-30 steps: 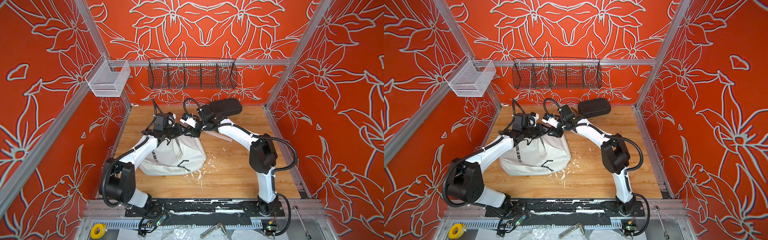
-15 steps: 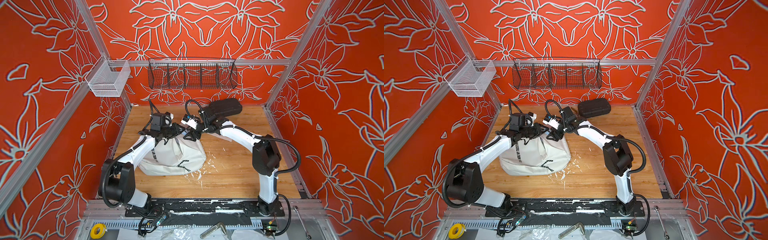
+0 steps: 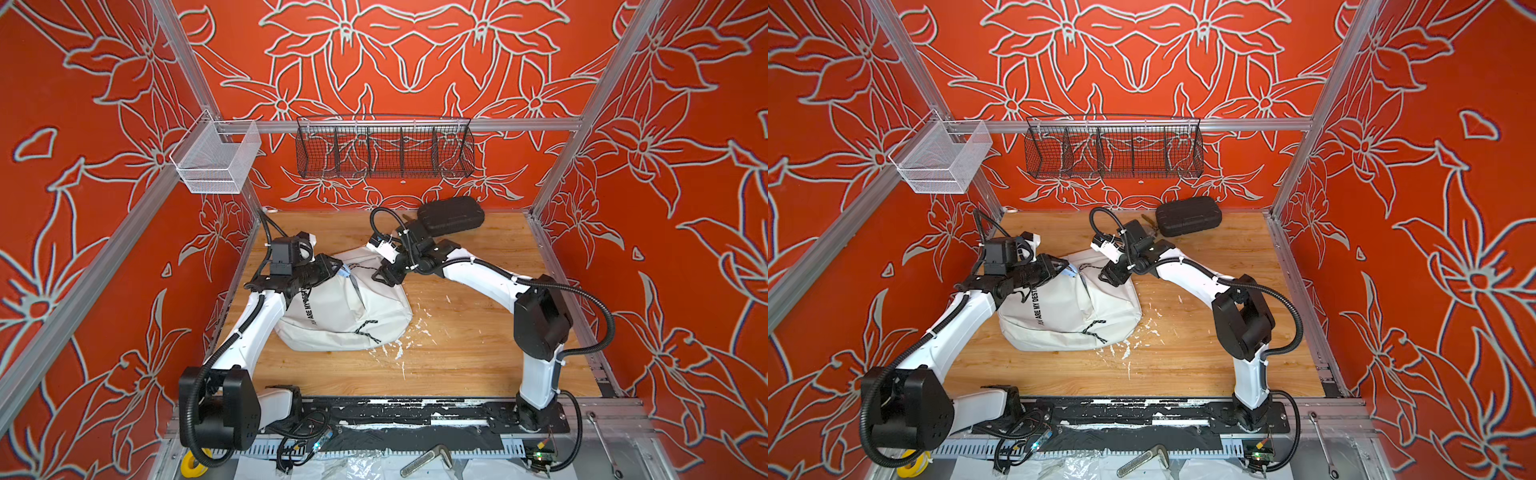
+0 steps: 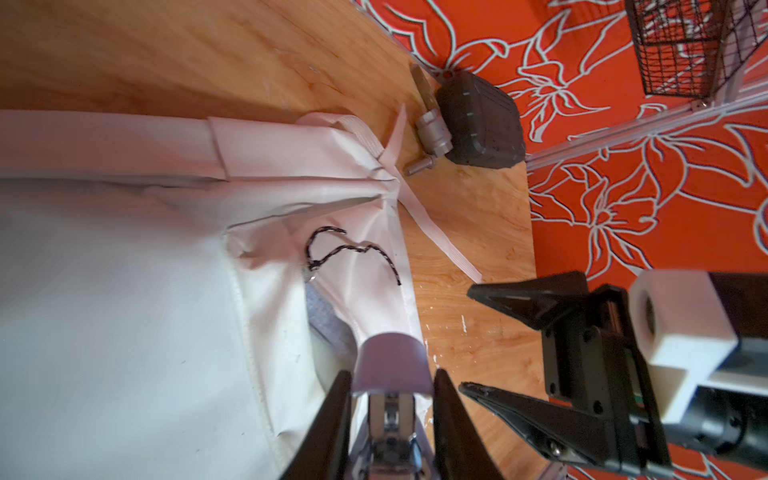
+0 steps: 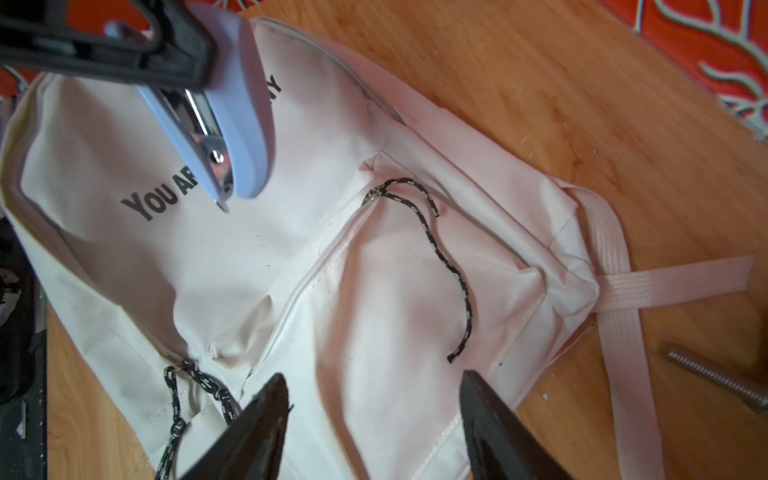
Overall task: Pack the student bag
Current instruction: 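Lower the stapler into the front pocket opening with the right gripper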
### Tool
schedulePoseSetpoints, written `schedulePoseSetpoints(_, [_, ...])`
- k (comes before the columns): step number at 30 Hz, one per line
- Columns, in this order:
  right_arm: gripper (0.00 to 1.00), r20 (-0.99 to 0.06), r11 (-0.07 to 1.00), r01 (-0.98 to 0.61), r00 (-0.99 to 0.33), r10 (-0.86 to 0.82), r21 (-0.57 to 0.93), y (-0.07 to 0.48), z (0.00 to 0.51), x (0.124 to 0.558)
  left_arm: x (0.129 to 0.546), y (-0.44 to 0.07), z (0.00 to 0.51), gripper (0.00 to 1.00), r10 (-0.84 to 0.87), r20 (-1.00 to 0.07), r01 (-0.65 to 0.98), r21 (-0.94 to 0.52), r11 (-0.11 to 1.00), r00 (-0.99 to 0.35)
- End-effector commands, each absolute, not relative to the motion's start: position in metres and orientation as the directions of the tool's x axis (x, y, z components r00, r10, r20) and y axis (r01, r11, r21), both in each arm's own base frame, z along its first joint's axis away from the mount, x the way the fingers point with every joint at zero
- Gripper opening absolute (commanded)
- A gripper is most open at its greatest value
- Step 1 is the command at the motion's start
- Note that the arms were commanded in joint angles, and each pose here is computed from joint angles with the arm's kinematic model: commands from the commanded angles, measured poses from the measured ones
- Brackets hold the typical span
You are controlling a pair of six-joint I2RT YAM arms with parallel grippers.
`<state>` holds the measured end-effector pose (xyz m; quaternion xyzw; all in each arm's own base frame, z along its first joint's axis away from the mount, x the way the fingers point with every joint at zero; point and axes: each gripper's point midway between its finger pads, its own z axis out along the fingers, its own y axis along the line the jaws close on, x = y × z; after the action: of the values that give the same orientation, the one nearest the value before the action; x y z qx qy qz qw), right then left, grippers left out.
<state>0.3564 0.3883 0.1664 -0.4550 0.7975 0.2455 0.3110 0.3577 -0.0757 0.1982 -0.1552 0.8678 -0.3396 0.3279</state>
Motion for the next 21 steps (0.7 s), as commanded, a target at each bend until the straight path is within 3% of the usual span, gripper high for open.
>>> schedulePoseSetpoints(1, [0.60,-0.669,0.589,-0.799,-0.504,-0.546,0.122,0.396,0.148,0.356,0.348,-0.062,0.186,0.11,-0.501,-0.450,-0.101,-0.661,0.744,-0.740])
schedulePoseSetpoints(12, [0.51,-0.648,0.641,-0.753,-0.564,-0.512,0.148,0.441,0.130,0.345,0.341,-0.052,0.172,0.11,-0.534,-0.409,-0.151,-0.672,0.725,-0.740])
schedulePoseSetpoints(17, [0.35,-0.603,0.729,-0.682,-0.603,-0.522,0.052,0.431,0.117,0.355,0.340,-0.055,0.169,0.11,-0.538,-0.399,-0.148,-0.685,0.713,-0.743])
schedulePoseSetpoints(21, [0.17,-0.634,0.712,-0.699,-0.582,-0.509,0.070,0.437,0.127,0.352,0.338,-0.055,0.168,0.11,-0.529,-0.402,-0.145,-0.678,0.720,-0.747])
